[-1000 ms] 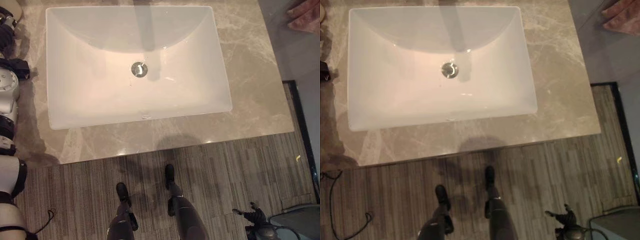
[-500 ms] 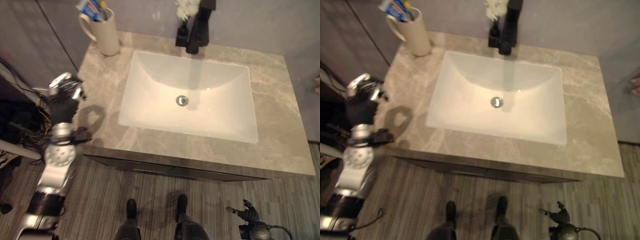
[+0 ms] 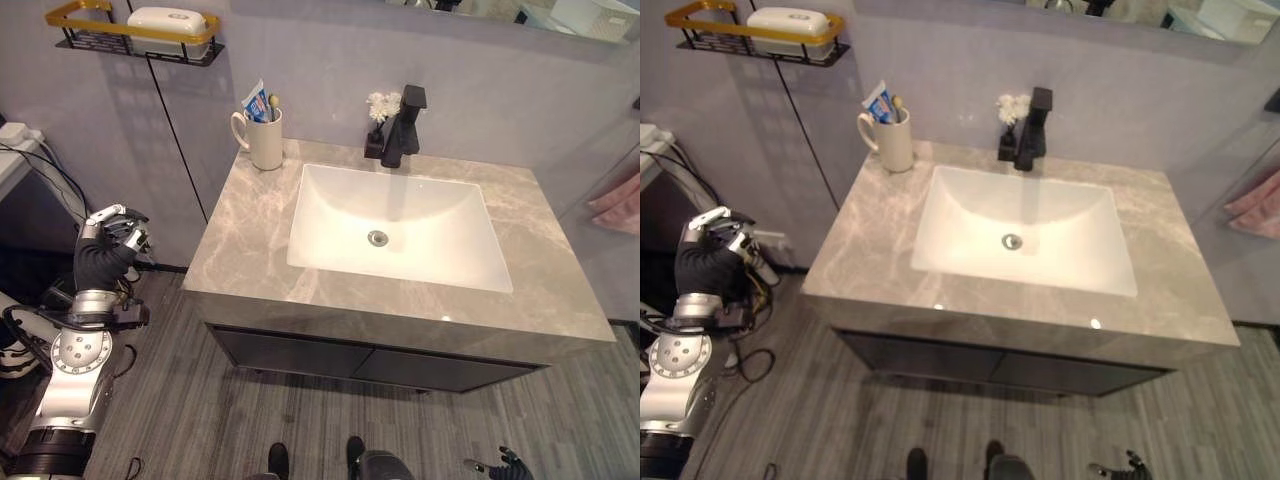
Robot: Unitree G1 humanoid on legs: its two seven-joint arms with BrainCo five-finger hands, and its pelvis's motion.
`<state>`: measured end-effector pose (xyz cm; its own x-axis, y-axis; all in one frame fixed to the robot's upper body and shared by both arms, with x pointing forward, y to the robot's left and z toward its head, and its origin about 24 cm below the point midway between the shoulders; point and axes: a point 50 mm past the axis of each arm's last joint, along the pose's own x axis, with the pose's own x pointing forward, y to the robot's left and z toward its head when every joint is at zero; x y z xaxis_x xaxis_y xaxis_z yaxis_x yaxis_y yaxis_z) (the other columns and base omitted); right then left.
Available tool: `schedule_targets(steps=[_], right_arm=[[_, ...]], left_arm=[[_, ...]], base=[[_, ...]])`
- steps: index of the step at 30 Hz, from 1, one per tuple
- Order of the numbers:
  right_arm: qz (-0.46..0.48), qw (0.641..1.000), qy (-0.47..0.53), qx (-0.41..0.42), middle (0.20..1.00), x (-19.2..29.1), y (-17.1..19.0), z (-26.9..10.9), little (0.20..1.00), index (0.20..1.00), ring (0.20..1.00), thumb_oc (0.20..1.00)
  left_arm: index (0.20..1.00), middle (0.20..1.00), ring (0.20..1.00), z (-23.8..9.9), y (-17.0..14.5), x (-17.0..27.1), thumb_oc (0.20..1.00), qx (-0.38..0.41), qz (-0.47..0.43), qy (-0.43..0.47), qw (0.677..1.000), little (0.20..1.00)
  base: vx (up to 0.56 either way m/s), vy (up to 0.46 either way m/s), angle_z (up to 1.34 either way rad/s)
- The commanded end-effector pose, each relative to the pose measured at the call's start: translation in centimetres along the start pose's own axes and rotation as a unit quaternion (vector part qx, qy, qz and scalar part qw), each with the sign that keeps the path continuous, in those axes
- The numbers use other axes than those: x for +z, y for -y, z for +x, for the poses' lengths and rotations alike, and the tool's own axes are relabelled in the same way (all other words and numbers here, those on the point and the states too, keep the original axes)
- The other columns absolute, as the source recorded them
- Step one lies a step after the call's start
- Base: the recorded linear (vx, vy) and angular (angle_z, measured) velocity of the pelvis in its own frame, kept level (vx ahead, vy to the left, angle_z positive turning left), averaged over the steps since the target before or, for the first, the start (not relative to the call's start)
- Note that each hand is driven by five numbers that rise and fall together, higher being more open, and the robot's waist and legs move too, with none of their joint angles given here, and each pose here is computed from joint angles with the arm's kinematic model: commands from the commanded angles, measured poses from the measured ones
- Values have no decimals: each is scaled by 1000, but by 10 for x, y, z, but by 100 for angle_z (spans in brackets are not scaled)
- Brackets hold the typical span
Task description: Put brush and paste in cup on sink, flatten towel.
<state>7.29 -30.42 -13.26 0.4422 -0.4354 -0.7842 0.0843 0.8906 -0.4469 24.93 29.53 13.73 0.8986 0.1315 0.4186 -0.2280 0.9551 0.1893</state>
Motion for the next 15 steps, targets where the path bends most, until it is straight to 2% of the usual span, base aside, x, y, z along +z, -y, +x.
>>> schedule_targets(steps=[1, 5, 10, 15], right_arm=[[-4, 1000, 12, -2, 1000, 11, 4, 4, 1000, 1000, 1000, 1000], [-17, 1000, -15, 8, 1000, -2, 1, 2, 1000, 1000, 1000, 1000], [-30, 997, -66, 13, 1000, -28, 3, -4, 1000, 1000, 1000, 1000], [-45, 998, -36, 12, 1000, -16, 7, -2, 1000, 1000, 1000, 1000]], left_arm=[[200, 200, 200, 16, -5, 27, 200, -10, 20, 64, 998, 200], [200, 200, 200, 15, -12, 17, 200, -22, 38, 30, 999, 200], [200, 200, 200, 11, -10, -3, 200, -33, 11, -19, 999, 200], [200, 200, 200, 25, -17, -5, 200, -22, 31, -34, 999, 200]], base=[[217, -57, -2], [255, -120, 28], [239, -150, 54], [123, -119, 10]])
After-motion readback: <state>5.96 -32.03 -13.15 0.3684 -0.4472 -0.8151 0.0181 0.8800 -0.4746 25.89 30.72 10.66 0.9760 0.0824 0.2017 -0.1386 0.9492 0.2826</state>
